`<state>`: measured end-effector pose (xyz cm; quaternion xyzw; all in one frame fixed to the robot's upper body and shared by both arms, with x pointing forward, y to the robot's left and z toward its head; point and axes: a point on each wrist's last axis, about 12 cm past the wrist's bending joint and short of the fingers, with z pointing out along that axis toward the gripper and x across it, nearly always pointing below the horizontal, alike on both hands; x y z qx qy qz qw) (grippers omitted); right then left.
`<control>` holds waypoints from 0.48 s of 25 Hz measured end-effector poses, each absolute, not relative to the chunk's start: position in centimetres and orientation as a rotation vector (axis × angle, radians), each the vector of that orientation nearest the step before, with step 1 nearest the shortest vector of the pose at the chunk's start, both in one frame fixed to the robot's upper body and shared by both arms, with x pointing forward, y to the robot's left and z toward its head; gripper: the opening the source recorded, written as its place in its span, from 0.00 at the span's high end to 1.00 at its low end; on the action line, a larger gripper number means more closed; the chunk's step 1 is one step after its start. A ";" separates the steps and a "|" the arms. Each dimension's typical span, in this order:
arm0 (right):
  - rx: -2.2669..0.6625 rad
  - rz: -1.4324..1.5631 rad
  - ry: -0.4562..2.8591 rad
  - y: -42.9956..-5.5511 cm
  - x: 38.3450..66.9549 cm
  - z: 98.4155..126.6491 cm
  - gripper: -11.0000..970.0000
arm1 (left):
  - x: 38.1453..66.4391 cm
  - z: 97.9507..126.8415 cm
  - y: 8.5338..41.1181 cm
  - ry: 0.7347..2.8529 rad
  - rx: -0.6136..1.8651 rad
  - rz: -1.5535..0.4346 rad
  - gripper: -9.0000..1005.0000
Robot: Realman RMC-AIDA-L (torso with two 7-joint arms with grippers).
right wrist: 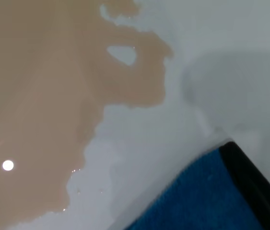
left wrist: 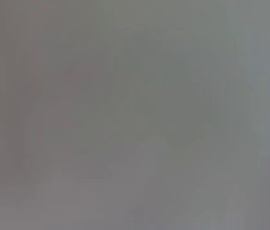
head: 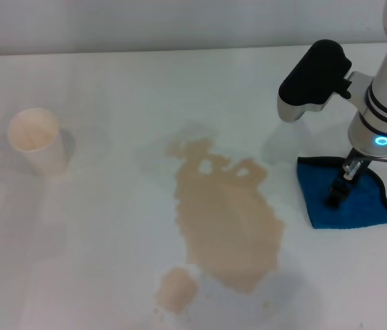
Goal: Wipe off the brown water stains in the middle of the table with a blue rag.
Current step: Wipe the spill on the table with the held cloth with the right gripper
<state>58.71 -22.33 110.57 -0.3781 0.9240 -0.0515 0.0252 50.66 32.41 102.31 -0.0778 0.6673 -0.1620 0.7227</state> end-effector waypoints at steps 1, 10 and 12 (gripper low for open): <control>-1.167 -0.157 2.859 -22.4 58.7 110.5 0.37 | 50.7 102.3 32.4 1.473 -0.171 -0.359 0.14; -1.153 -0.140 2.864 -22.5 58.8 110.3 0.37 | 50.9 102.4 32.3 1.469 -0.167 -0.362 0.14; -1.148 -0.141 2.866 -22.6 58.8 110.2 0.37 | 51.0 102.5 32.2 1.468 -0.166 -0.363 0.14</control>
